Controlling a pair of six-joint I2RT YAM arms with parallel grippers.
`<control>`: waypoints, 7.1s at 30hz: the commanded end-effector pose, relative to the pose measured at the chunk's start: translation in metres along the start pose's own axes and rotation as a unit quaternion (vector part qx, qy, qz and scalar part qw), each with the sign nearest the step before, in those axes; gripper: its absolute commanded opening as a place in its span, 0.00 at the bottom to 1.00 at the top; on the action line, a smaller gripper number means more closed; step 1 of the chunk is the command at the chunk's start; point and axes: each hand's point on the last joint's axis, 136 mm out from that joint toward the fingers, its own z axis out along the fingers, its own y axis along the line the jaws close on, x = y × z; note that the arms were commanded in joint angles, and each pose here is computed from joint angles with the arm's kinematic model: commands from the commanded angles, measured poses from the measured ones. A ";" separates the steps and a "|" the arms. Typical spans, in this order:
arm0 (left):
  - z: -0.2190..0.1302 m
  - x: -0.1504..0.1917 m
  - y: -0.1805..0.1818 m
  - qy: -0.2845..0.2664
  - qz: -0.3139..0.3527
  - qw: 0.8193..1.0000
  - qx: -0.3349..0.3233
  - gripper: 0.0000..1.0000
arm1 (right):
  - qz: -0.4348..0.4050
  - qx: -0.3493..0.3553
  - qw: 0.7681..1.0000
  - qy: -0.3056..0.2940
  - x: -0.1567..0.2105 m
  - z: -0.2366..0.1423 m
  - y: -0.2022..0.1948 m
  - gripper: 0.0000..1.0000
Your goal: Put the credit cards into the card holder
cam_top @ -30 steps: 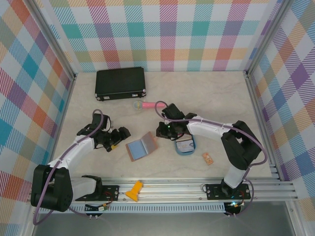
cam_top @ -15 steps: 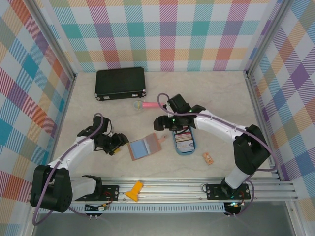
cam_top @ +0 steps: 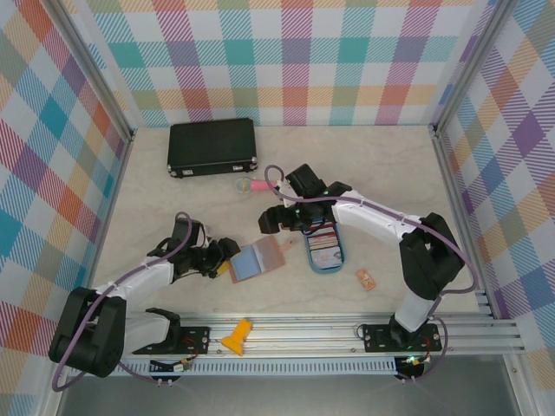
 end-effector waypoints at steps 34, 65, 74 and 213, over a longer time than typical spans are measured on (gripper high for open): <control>-0.013 0.000 -0.027 0.038 0.037 0.998 0.044 0.61 | 0.036 0.016 0.998 0.039 0.032 0.017 -0.001 0.80; 0.008 0.006 -0.015 0.055 0.038 0.996 0.060 0.63 | 0.137 -0.087 0.984 0.068 0.021 0.064 0.028 0.82; 0.009 0.011 -0.009 0.062 0.051 0.995 0.051 0.60 | 0.165 -0.098 0.979 0.068 0.018 0.084 0.031 0.82; -0.055 -0.031 0.012 -0.047 0.019 0.996 -0.073 0.59 | 0.041 0.289 0.950 0.108 0.044 0.122 0.009 0.88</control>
